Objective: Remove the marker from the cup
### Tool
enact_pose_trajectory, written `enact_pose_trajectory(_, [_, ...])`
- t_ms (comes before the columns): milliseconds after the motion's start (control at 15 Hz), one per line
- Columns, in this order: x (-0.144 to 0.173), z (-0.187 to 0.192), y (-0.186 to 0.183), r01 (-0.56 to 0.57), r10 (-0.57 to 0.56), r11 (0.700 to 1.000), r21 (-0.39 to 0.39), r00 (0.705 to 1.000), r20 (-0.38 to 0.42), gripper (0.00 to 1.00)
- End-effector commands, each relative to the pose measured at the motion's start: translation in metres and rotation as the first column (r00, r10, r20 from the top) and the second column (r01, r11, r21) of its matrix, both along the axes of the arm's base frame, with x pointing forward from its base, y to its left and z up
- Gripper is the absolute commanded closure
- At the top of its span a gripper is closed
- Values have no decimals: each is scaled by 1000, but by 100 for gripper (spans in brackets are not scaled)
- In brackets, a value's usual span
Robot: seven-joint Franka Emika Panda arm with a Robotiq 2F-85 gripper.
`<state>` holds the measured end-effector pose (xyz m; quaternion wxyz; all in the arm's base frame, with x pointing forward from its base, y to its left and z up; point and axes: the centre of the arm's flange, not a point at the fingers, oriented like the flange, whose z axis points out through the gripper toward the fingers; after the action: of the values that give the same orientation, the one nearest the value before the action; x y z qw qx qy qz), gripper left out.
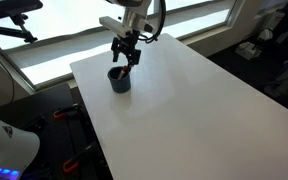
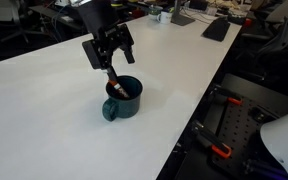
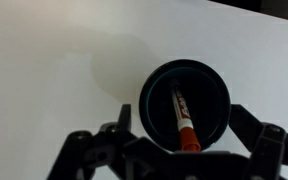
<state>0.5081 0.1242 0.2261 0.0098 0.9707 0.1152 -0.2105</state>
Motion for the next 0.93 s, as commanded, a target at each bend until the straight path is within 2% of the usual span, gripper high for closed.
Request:
enact_pose_trajectory(0, [4, 6, 3, -2, -1, 999, -52, 998, -58, 0])
enact_pose_trajectory(133, [1, 9, 2, -15, 6, 998, -55, 988, -156, 0])
enact_pose_trajectory(267, [-1, 11, 0, -39, 24, 997, -71, 979, -202, 0])
enact_pose_trajectory(333, [-10, 6, -4, -19, 11, 999, -48, 986, -164, 0])
enact_pose_trajectory(600, [-8, 7, -4, -22, 12, 998, -54, 982, -187, 0])
enact_pose_trajectory(867, [-8, 5, -4, -5, -6, 998, -59, 985, -174, 0])
